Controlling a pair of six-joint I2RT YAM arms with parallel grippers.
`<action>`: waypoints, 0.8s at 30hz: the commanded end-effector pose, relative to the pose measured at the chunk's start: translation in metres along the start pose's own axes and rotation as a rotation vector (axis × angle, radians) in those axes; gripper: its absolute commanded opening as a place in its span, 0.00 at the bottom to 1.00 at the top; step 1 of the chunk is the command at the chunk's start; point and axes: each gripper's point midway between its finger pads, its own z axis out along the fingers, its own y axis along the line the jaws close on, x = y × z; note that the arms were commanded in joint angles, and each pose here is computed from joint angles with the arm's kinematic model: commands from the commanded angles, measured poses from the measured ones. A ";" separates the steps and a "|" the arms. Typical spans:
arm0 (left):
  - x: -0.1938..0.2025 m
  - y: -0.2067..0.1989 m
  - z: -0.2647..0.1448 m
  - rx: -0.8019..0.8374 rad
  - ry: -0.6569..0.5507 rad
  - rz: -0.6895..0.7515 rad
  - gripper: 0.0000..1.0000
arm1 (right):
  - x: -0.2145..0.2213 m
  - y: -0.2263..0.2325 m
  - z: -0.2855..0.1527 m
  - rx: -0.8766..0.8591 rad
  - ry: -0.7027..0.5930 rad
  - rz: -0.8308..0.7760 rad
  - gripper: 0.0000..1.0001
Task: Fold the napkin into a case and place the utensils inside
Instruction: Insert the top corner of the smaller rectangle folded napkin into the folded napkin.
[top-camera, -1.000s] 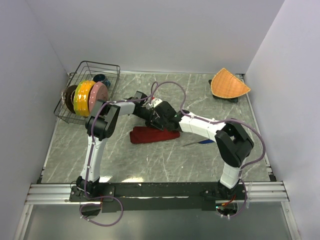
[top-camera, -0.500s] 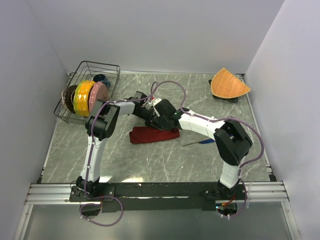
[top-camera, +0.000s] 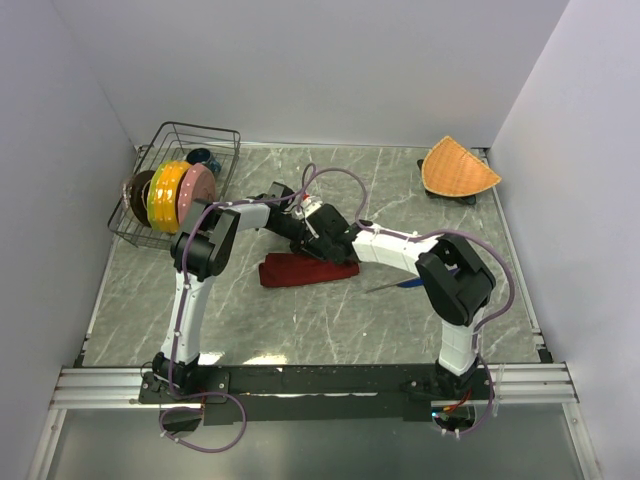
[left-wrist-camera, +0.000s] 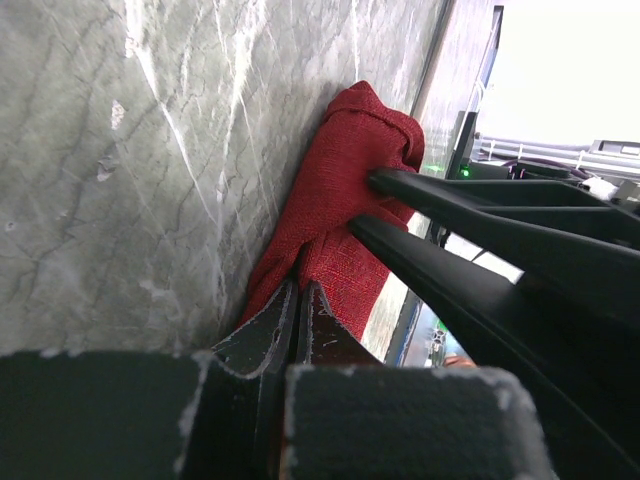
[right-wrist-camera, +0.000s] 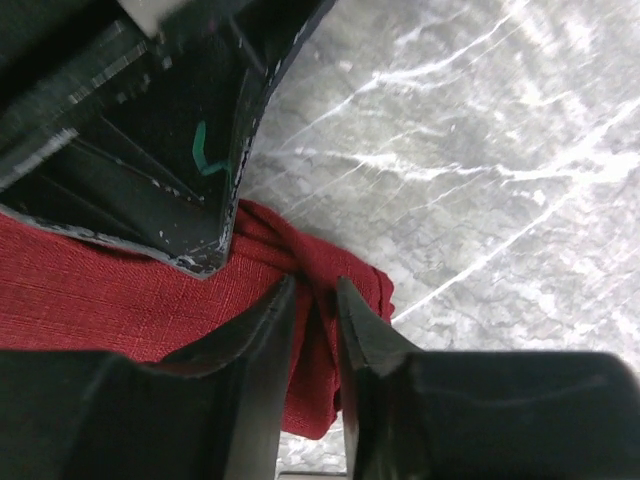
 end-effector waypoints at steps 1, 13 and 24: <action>0.008 0.044 0.003 -0.138 0.005 -0.036 0.01 | 0.010 0.001 0.009 0.010 0.015 -0.014 0.29; 0.008 0.045 0.004 -0.140 0.007 -0.047 0.01 | 0.006 0.005 0.002 -0.018 0.007 0.020 0.15; 0.010 0.048 0.004 -0.144 0.006 -0.053 0.01 | -0.009 0.007 -0.020 -0.063 -0.008 0.062 0.00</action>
